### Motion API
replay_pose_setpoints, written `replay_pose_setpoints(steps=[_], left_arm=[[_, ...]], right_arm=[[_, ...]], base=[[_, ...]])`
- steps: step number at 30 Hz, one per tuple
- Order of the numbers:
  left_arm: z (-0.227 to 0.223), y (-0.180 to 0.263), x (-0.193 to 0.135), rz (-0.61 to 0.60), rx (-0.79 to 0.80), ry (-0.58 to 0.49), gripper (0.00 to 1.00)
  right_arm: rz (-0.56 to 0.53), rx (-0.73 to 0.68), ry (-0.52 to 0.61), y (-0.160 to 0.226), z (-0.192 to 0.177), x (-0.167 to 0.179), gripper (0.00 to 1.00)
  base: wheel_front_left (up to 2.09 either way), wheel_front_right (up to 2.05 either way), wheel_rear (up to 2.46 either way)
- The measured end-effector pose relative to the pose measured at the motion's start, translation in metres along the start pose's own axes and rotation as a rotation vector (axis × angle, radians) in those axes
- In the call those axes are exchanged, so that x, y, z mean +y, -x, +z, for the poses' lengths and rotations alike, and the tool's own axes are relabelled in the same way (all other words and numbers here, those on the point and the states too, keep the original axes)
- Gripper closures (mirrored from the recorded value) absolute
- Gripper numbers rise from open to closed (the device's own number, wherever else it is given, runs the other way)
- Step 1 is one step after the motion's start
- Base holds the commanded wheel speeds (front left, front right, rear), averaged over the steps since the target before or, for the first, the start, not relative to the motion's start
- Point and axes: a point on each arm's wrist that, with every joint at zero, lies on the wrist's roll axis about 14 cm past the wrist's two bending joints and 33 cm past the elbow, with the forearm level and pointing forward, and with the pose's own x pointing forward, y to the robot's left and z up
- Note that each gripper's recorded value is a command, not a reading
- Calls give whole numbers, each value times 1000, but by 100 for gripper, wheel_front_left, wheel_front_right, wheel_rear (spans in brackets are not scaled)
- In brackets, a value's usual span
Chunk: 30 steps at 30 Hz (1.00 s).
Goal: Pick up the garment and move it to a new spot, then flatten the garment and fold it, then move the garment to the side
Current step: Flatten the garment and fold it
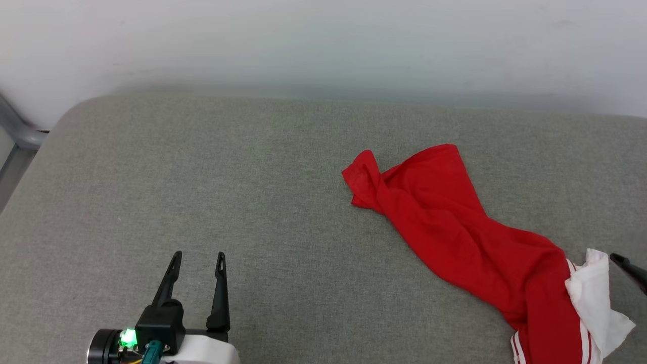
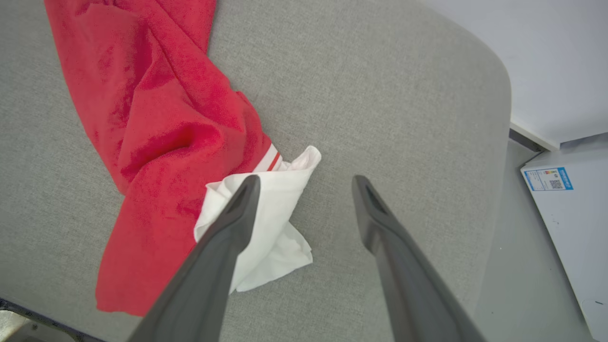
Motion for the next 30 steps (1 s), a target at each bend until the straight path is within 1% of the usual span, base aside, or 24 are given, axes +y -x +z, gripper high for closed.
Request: replay_pose_setpoints(steps=[6, 11, 15, 19, 22, 23, 24, 26, 28, 30], left_arm=[[-4, -15, -2, -6, 8, -1, 0], [-11, -25, -4, -6, 24, -3, 0], [-18, -30, -1, 2, 43, -5, 0], [-23, -33, 1, 9, 56, -8, 0], [-25, -33, 2, 15, 62, -9, 0], [-25, -33, 3, 17, 61, -10, 0], [-24, -33, 3, 18, 59, -10, 0], [-23, -33, 3, 18, 56, -10, 0], [-20, -32, 2, 15, 49, -10, 0], [-18, -29, 1, 11, 42, -9, 0]], right_arm=[[27, 227, -2, -31, -42, 5, 0], [43, 349, -19, -60, -69, 10, 0], [63, 415, -14, -81, -87, 18, 0], [75, 491, -22, -91, -109, 22, 0], [93, 483, -35, -96, -112, 27, 0], [98, 467, -44, -96, -110, 28, 25], [101, 442, -53, -97, -107, 29, 100], [113, 399, -74, -97, -101, 33, 100], [115, 323, -101, -97, -88, 34, 100], [100, 240, -138, -94, -73, 27, 100]], base=[[0, 0, 0], [0, 0, 0], [0, 0, 0], [0, 0, 0], [0, 0, 0], [0, 0, 0], [0, 0, 0], [0, 0, 0], [0, 0, 0], [0, 0, 0]])
